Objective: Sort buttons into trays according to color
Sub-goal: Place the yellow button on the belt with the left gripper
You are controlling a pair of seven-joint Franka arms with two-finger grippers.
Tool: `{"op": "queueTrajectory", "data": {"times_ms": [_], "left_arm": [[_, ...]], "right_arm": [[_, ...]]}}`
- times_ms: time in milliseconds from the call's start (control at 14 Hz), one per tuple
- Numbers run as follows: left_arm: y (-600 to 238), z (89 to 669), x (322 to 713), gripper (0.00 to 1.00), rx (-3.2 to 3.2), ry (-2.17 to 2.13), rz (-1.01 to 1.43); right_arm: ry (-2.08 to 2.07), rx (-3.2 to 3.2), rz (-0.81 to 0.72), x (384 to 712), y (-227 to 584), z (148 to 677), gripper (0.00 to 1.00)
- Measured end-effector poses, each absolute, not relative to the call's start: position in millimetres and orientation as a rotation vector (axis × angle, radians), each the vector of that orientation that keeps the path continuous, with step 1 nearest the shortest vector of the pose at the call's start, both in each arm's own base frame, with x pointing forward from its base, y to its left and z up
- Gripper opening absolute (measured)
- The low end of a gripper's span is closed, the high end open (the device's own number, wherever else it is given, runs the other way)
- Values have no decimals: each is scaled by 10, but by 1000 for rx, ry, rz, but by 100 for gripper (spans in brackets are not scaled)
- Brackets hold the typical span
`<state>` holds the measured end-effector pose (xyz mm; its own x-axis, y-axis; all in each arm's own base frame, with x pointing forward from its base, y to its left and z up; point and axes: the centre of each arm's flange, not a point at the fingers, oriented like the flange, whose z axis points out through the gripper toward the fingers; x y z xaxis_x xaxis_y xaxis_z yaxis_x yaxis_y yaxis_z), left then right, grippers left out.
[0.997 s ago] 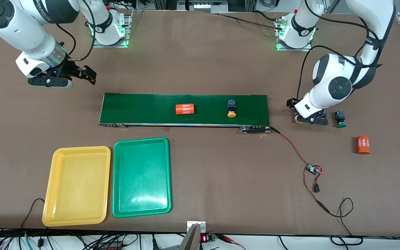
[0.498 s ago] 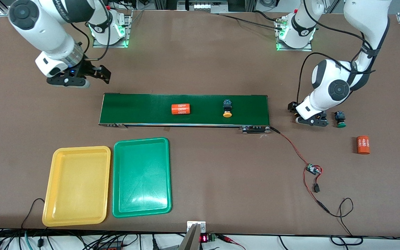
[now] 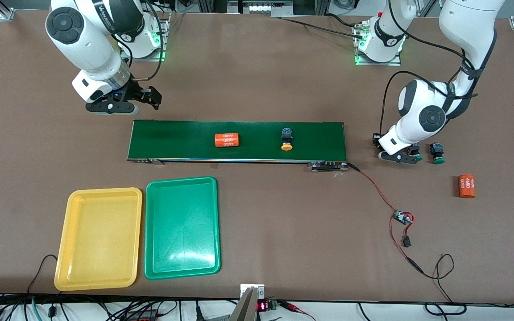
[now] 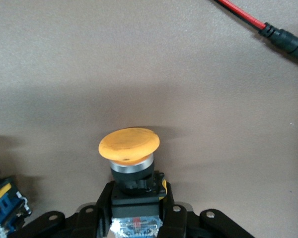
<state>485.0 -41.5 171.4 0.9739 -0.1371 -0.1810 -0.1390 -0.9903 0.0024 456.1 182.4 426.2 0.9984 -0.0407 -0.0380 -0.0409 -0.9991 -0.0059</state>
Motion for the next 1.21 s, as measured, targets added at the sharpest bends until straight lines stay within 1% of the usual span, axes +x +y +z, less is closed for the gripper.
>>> {"op": "queueTrajectory", "data": {"times_ms": [142, 285, 498, 641, 783, 926, 1210], "left_arm": [[-424, 1865, 4917, 41, -3105, 218, 294], [-525, 2190, 5057, 41, -3093, 244, 331], [-1049, 2893, 5290, 41, -3065, 276, 400], [-1531, 3187, 5316, 41, -3058, 254, 379], [-1993, 3230, 5206, 41, -3069, 229, 366], [-2337, 3150, 5111, 41, -3115, 227, 369], [-2599, 2799, 5053, 41, -3147, 263, 402]], "right_arm": [[73, -3133, 54, 4547, 1911, 4235, 100], [101, -3132, 54, 4525, 1998, 4207, 100], [107, -3131, 50, 4517, 2057, 4180, 100], [107, -3129, 43, 4536, 2066, 4154, 100], [100, -3130, 46, 4533, 2091, 4132, 100], [92, -3130, 46, 4525, 2116, 4126, 100], [89, -3130, 45, 4524, 2125, 4125, 100]]}}
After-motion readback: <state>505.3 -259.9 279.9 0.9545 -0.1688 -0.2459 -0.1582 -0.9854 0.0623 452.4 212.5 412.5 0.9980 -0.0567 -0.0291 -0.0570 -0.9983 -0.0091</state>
